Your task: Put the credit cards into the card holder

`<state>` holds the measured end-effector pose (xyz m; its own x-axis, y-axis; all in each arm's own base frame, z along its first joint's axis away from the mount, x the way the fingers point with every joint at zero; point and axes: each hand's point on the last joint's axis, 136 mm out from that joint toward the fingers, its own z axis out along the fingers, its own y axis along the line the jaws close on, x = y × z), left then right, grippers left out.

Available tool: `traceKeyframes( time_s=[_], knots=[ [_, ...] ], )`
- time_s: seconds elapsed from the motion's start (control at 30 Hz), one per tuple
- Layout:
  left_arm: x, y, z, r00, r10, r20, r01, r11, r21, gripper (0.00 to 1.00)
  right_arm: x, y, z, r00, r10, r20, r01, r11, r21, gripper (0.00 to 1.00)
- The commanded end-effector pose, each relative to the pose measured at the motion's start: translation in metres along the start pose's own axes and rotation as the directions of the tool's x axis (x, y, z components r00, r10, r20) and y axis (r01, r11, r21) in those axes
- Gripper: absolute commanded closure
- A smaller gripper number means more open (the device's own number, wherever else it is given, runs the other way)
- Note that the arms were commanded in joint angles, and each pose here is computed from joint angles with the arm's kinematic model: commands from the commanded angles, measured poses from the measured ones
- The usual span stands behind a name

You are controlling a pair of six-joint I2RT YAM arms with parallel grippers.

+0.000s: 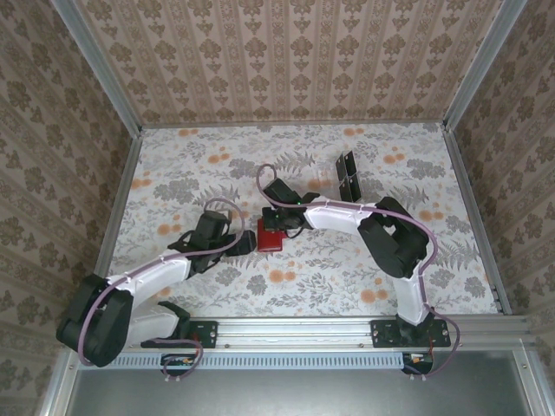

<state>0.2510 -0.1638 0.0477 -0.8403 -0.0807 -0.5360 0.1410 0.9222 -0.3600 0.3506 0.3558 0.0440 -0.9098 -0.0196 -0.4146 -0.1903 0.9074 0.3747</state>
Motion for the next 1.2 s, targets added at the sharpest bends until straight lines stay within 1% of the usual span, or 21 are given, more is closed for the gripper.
traceKeyframes(
  time_s=[0.0,0.3,0.73,0.93,1.17],
  knots=[
    [-0.002,-0.009,0.001,0.999,0.047,0.006,-0.047,0.998,0.03,0.0,0.008,-0.001,0.007,0.999,-0.007,-0.036,0.007,1.0,0.0,0.93],
    [-0.004,-0.03,0.003,0.994,0.111,0.016,-0.112,0.99,0.081,0.0,0.015,-0.008,0.015,0.999,0.003,-0.05,-0.003,1.0,0.011,0.93],
    [-0.011,-0.047,0.018,0.984,0.175,0.017,-0.175,0.98,0.089,0.0,0.017,-0.009,0.018,0.998,0.013,-0.055,-0.012,1.0,0.011,0.93],
    [0.001,-0.043,0.026,0.982,0.19,-0.011,-0.189,0.979,0.075,0.0,0.015,-0.009,0.018,0.998,0.012,-0.055,-0.011,1.0,0.013,0.93],
    [0.017,-0.027,0.036,0.981,0.189,-0.047,-0.188,0.982,0.015,0.0,0.013,-0.009,0.018,0.998,0.013,-0.06,-0.012,1.0,0.01,0.93]
  ],
)
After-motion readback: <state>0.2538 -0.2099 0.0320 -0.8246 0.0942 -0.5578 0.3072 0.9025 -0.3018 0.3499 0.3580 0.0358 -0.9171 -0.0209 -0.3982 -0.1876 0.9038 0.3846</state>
